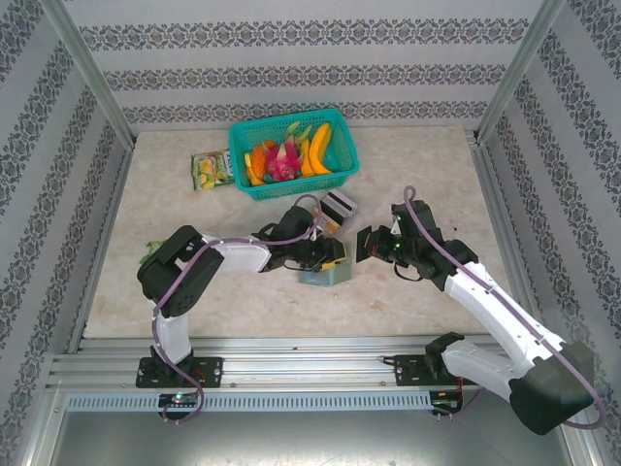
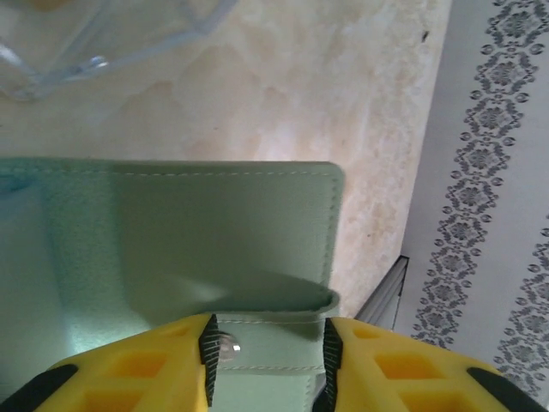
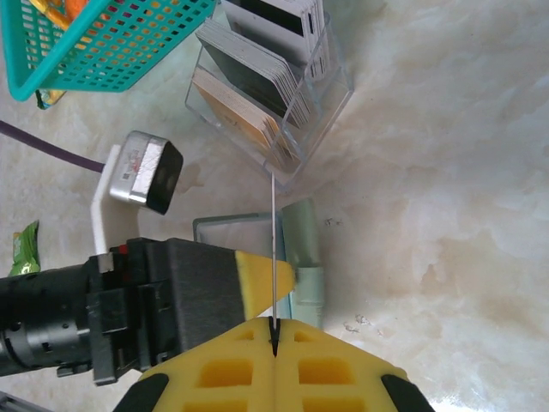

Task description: Put the credit cards into the card holder

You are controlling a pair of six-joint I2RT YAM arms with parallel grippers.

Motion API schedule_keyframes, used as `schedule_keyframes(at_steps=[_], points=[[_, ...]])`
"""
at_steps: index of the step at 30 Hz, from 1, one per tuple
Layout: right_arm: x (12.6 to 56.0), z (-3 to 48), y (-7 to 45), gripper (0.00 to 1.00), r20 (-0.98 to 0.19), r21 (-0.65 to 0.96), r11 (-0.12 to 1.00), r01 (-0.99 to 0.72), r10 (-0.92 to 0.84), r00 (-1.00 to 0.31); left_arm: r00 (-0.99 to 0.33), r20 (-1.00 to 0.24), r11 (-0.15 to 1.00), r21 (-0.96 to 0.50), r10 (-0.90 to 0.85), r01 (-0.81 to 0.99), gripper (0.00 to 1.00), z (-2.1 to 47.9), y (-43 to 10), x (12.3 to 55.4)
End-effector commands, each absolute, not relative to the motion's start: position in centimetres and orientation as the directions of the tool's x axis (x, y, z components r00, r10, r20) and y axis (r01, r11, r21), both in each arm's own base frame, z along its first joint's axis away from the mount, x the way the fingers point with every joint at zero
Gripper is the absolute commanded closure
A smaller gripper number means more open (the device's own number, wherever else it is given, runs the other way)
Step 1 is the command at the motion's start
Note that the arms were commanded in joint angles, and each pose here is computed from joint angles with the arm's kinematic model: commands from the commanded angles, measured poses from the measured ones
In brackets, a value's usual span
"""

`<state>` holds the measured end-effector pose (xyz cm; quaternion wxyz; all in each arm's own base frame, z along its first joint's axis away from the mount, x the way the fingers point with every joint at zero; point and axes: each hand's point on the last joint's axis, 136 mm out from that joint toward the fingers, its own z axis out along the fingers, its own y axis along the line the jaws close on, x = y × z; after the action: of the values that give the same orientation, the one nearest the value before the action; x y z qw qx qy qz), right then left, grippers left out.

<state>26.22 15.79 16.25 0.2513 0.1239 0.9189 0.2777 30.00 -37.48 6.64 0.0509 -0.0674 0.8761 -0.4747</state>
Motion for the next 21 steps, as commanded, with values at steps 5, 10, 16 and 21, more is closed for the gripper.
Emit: schedule_keyframes(at_steps=[5,10,16,21], points=[[26.6,13.6,16.8,1.00,-0.362,0.525,0.840,0.138,0.368,-0.856,-0.980,-0.024,0.557,-0.825,-0.199,-0.093,0.62,5.8,-37.5,30.1],[27.0,12.0,17.7,1.00,-0.337,0.514,0.846,0.140,0.349,-0.875,-0.978,-0.036,0.583,-0.807,-0.207,-0.094,0.64,5.5,-36.9,30.0],[27.2,9.9,18.2,1.00,-0.309,0.500,0.854,0.143,0.330,-0.892,-0.977,-0.047,0.586,-0.806,-0.209,-0.086,0.66,5.6,-36.6,29.9],[27.0,8.3,18.4,1.00,-0.287,0.473,0.870,0.139,0.301,-0.909,-0.974,-0.082,0.604,-0.794,-0.211,-0.064,0.64,6.4,-35.7,29.5]])
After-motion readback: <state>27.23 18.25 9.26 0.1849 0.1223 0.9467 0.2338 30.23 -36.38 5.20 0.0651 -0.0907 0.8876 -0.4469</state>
